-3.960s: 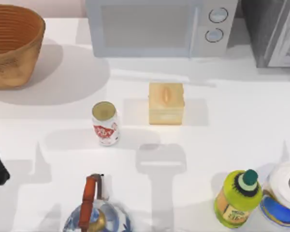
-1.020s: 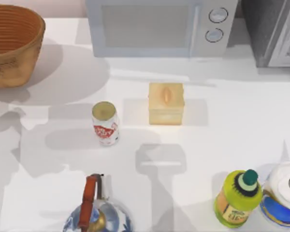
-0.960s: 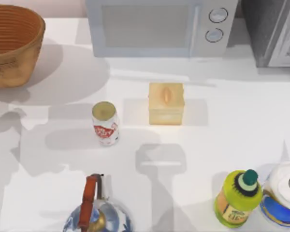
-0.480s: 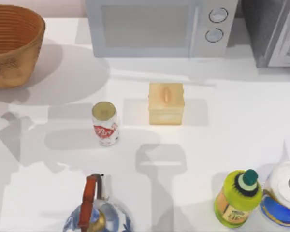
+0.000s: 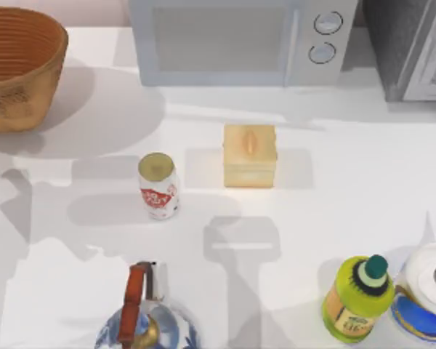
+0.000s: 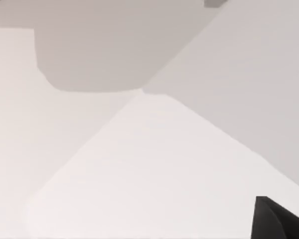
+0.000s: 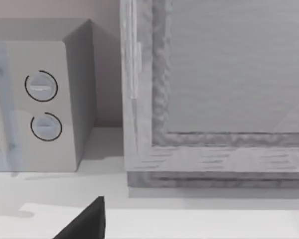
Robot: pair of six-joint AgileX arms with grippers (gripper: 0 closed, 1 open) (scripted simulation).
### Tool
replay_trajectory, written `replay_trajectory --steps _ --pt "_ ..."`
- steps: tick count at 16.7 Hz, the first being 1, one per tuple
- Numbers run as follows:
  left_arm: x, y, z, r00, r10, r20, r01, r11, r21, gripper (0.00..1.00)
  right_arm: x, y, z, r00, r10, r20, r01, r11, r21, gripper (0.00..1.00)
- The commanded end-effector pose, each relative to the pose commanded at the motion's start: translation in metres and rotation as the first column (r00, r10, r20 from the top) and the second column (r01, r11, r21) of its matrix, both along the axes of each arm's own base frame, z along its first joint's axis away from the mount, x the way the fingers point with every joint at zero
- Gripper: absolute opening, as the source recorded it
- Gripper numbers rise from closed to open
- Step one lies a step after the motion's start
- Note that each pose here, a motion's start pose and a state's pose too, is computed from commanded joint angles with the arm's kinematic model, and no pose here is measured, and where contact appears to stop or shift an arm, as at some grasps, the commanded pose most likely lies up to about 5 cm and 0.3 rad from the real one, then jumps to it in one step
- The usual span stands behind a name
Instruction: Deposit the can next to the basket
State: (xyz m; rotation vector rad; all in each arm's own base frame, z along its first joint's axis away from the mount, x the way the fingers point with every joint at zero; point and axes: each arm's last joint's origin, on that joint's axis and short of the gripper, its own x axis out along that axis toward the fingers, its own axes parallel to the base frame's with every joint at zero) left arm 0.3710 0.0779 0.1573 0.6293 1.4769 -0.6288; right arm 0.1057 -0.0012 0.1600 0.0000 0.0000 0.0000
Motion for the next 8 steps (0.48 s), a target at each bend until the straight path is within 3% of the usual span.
replay_trajectory --steps 8 --pt "0.009 -0.021 0.001 0.999 0.047 -0.004 -0.047 0.999 -0.001 0.0 0.0 0.0 0.0 1.0 0.0 0.0 0.0 1.0 0.0 1.0"
